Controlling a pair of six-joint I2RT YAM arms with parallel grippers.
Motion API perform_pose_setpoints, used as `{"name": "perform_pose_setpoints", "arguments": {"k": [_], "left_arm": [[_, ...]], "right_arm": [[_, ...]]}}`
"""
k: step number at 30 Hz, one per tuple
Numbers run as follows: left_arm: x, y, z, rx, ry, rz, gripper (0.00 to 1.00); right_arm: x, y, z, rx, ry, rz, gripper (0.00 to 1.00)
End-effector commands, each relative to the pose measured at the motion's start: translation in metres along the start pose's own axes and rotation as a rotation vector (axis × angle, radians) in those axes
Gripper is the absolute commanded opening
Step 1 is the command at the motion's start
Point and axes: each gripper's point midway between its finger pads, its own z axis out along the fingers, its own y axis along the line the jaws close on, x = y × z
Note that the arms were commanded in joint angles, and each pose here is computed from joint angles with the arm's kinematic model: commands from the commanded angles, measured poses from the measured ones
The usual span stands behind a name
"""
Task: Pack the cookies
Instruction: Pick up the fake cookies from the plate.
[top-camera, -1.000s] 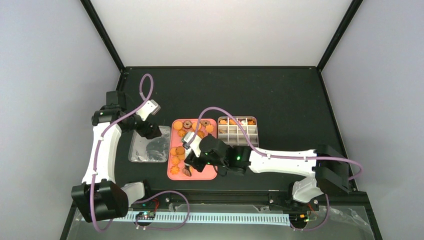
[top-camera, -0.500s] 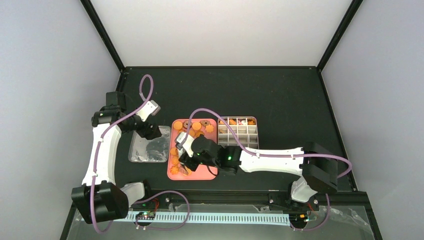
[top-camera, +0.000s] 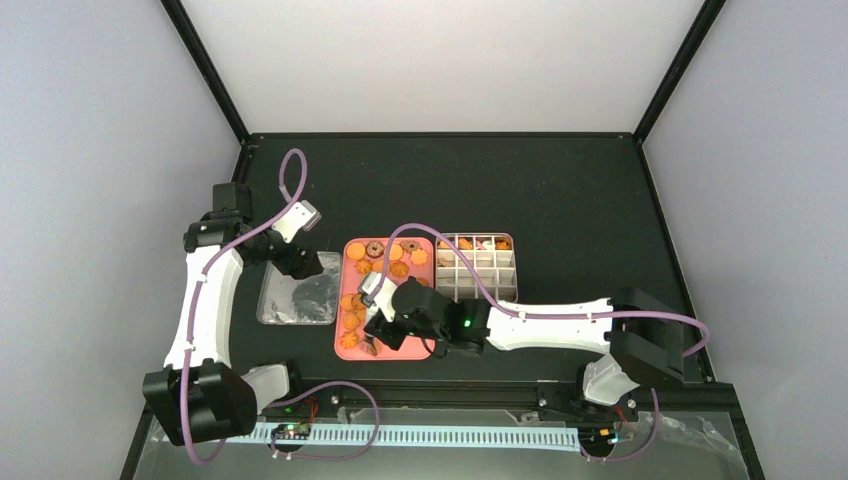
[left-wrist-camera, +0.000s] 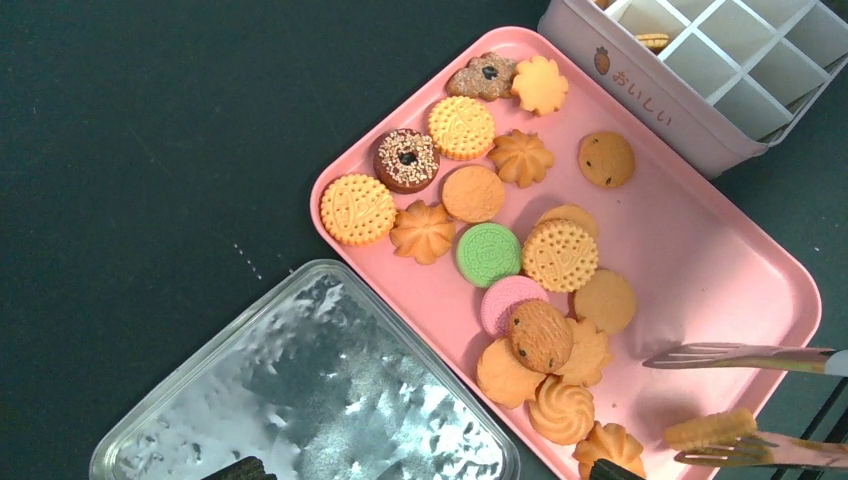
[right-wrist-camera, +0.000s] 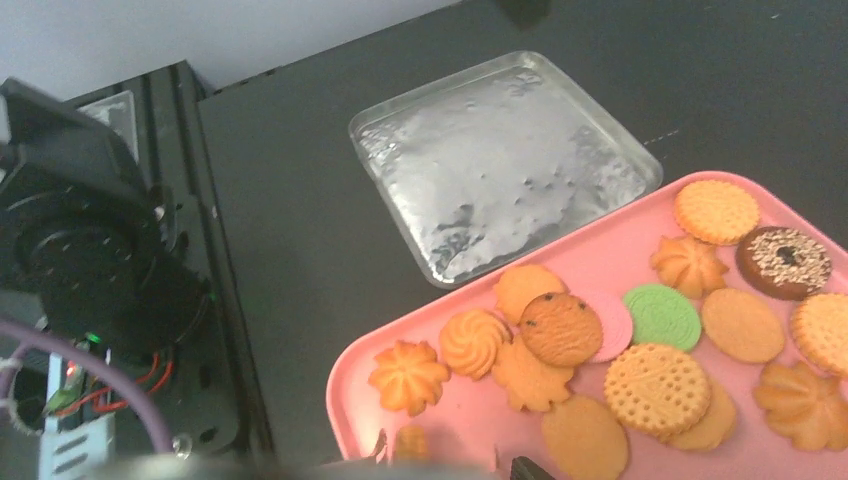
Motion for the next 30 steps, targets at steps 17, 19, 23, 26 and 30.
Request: {"name": "perform_pose_setpoints", "arguments": {"k": [17, 19, 23, 26, 30], "left_arm": [[0.002, -0.003, -0.001, 0.011, -0.004, -0.003, 0.84], [0.001, -0.003, -0.001, 0.014, -0.008, -0.006, 0.84], [-0.002, -0.004, -0.002, 0.018, -0.018, -0.005, 0.84], [-0.002, -0.005, -0.003, 0.021, -0.021, -0.009, 0.84], [-0.002, -0.006, -0.005, 0.016, -0.023, -0.001, 0.84]], "right_arm": [[-0.02, -0.015, -0.022, 0.107, -0.039, 0.016, 0.01], [-0.031, -0.02, -0.03, 0.136, -0.063, 0.006, 0.01], [-0.059, -0.042, -0.056, 0.227, -0.119, -0.021, 0.01], [-0.078, -0.075, -0.08, 0.318, -0.154, -0.022, 0.01], [-0.086, -0.139, -0.114, 0.477, -0.174, 0.018, 0.01]]}}
